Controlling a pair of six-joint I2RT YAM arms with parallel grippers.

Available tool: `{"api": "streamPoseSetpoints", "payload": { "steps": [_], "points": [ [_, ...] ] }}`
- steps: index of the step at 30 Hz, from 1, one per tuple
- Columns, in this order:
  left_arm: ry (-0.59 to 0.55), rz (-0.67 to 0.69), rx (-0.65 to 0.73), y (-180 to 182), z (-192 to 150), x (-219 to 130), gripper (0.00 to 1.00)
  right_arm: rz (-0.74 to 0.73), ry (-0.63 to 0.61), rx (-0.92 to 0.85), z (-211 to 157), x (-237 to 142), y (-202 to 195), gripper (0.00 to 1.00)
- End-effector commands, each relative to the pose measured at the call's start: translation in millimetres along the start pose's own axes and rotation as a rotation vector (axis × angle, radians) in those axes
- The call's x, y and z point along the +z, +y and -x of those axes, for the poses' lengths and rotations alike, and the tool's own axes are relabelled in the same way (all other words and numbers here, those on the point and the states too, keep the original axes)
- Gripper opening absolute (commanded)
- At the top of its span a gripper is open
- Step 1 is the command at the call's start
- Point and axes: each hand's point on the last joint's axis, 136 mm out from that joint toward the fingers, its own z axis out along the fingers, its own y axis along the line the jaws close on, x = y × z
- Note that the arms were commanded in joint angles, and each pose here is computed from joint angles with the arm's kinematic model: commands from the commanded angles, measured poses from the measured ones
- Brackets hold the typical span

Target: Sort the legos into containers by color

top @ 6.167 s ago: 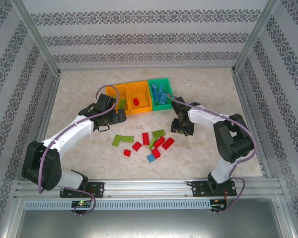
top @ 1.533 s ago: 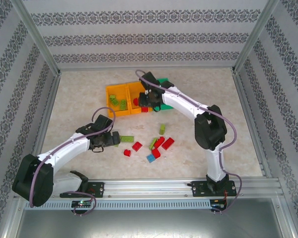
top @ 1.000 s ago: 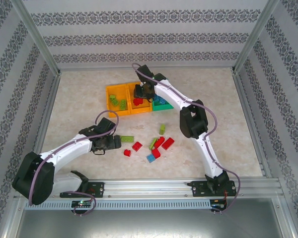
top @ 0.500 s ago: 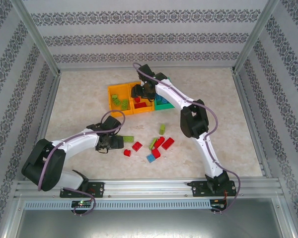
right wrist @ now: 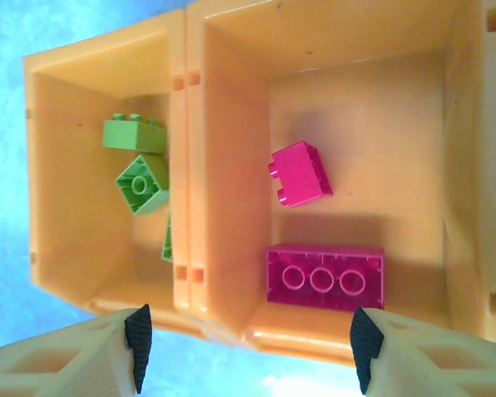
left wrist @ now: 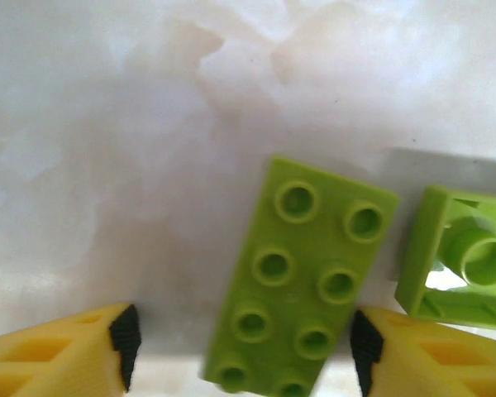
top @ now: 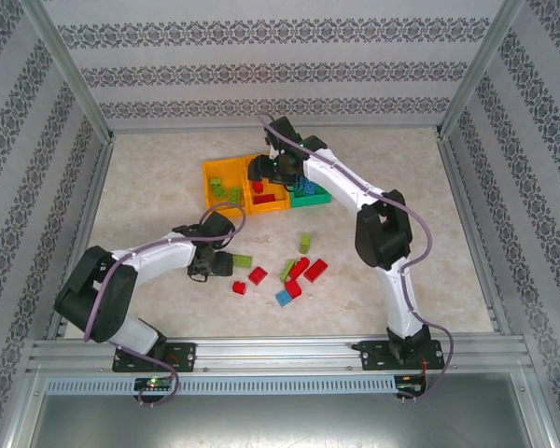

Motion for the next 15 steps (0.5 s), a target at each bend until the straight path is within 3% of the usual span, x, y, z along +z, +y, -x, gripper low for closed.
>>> {"api": "streamPoseSetpoints", "payload": {
  "steps": [1,5,15],
  "points": [
    [0.016,-0.019,0.040,-10.1,-1.0,13.7,0.58,0.036,-0.050,-0.005,5.3,-22.9,12.7,0.67],
    [0.019,-0.039,0.032,-15.6,0.9,17.8,0.46,0.020,-0.050,0.003,-0.4,-29.4,2.6,0.67],
    [0.012,-0.041,0.017,-16.3,3.0,19.0,0.35,-0.067,-0.039,-0.011,-20.1,-41.3,-28.7,0.67]
  ]
}}
